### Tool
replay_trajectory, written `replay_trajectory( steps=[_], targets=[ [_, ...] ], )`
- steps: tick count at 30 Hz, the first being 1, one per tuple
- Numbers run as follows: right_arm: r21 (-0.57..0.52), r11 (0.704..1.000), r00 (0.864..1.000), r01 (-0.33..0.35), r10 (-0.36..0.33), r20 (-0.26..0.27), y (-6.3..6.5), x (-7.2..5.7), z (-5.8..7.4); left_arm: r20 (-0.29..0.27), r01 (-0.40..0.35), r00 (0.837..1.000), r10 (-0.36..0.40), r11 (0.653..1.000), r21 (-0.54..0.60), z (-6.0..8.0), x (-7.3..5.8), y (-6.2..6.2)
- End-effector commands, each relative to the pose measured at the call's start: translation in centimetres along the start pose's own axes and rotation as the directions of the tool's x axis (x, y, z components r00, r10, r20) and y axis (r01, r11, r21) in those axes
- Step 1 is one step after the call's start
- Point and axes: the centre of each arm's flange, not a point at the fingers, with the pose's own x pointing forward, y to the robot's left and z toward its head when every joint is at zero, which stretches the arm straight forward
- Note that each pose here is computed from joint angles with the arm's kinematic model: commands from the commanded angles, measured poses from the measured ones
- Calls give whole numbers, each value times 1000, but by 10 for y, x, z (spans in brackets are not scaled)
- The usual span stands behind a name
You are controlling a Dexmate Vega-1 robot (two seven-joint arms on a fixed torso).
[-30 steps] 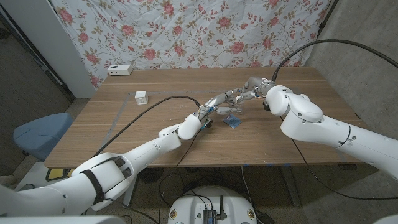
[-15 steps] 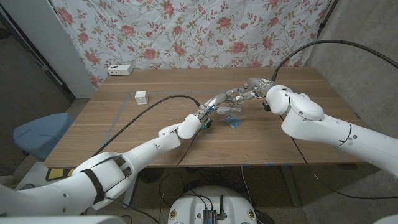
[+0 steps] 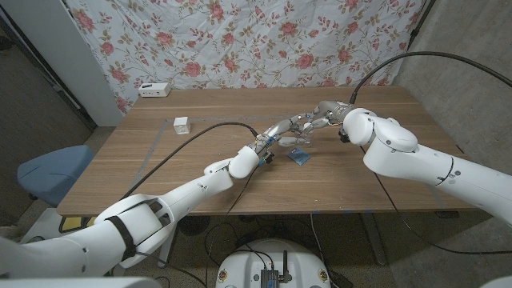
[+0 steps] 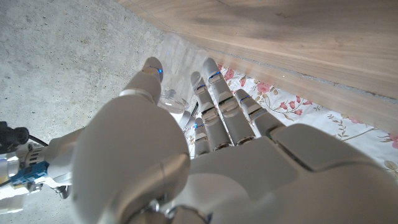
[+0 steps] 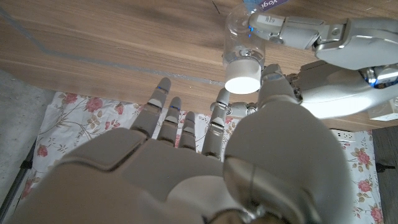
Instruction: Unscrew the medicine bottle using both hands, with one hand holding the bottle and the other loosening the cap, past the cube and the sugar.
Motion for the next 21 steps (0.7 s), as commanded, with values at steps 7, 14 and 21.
replay_trajectory(
  steps=[7, 14, 21],
  targets=[
    [12, 1000, 1000, -12, 12, -17, -2, 1, -5, 1, -3, 1000, 3, 1000, -1, 0, 1, 0],
    [14, 1000, 1000, -16, 16, -22, -1, 2, -5, 0, -1, 1000, 1, 1000, -1, 0, 0, 0],
    [14, 1000, 1000, -10, 10, -22, -1, 1, -4, 2, 0, 1000, 0, 1000, 0, 0, 0, 0]
  ],
)
